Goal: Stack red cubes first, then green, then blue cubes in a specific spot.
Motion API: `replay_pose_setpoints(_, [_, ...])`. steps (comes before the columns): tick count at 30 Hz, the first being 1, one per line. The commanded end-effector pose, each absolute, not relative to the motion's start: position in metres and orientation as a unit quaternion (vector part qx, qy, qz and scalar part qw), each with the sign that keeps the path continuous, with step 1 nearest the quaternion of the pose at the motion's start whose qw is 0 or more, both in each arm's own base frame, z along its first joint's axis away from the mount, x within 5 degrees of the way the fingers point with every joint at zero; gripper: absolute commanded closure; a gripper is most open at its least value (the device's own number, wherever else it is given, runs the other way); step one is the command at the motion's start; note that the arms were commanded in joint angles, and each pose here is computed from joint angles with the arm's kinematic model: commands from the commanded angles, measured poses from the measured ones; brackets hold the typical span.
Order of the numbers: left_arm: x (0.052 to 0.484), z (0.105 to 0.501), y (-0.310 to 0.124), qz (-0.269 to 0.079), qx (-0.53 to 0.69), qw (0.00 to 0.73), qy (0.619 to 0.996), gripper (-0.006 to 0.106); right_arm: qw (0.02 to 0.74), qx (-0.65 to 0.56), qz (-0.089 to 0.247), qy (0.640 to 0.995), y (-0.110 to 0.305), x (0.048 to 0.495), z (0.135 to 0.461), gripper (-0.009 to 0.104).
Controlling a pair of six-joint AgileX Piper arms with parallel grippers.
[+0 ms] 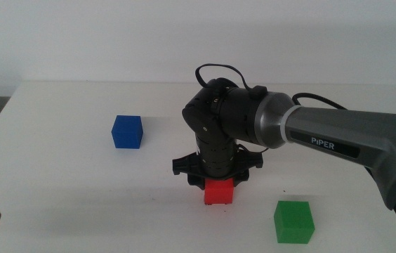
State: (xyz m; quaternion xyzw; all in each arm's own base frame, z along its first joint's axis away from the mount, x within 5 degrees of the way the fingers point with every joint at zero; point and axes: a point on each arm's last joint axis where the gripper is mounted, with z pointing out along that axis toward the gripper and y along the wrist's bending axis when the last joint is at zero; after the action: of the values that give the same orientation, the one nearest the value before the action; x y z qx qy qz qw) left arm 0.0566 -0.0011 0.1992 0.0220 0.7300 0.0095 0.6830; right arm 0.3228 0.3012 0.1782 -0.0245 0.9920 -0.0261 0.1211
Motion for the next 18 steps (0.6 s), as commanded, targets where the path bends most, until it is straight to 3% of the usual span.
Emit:
replay_pose_setpoints(1, [0.056, 0.201, -0.001, 0.009, 0.019, 0.689, 0.725, 0.007, 0.118, -0.028, -0.031, 0.992, 0.301, 0.322, 0.177, 0.057])
replay_pose_setpoints(2, [0.056, 0.201, -0.001, 0.009, 0.019, 0.689, 0.725, 0.007, 0.118, -0.028, -0.031, 0.992, 0.301, 0.322, 0.177, 0.041])
replay_pose_setpoints(6, [0.056, 0.201, -0.001, 0.009, 0.019, 0.689, 0.725, 0.007, 0.122, -0.029, -0.033, 0.992, 0.300, 0.322, 0.178, 0.022])
replay_pose_setpoints(9, [0.056, 0.201, -0.001, 0.009, 0.019, 0.689, 0.725, 0.007, 0.145, -0.035, -0.013, 0.989, 0.298, 0.319, 0.206, 0.021])
replay_pose_setpoints(11, [0.056, 0.201, -0.001, 0.009, 0.019, 0.689, 0.725, 0.007, 0.169, -0.053, 0.002, 0.984, 0.290, 0.312, 0.242, 0.021])
replay_pose_setpoints(14, [0.056, 0.201, -0.001, 0.009, 0.019, 0.689, 0.725, 0.007, 0.185, -0.060, -0.017, 0.981, 0.264, 0.293, 0.292, 0.021])
replay_pose_setpoints(18, [0.056, 0.201, -0.001, 0.009, 0.019, 0.689, 0.725, 0.007, 0.203, -0.040, -0.029, 0.978, 0.225, 0.270, 0.313, 0.021])
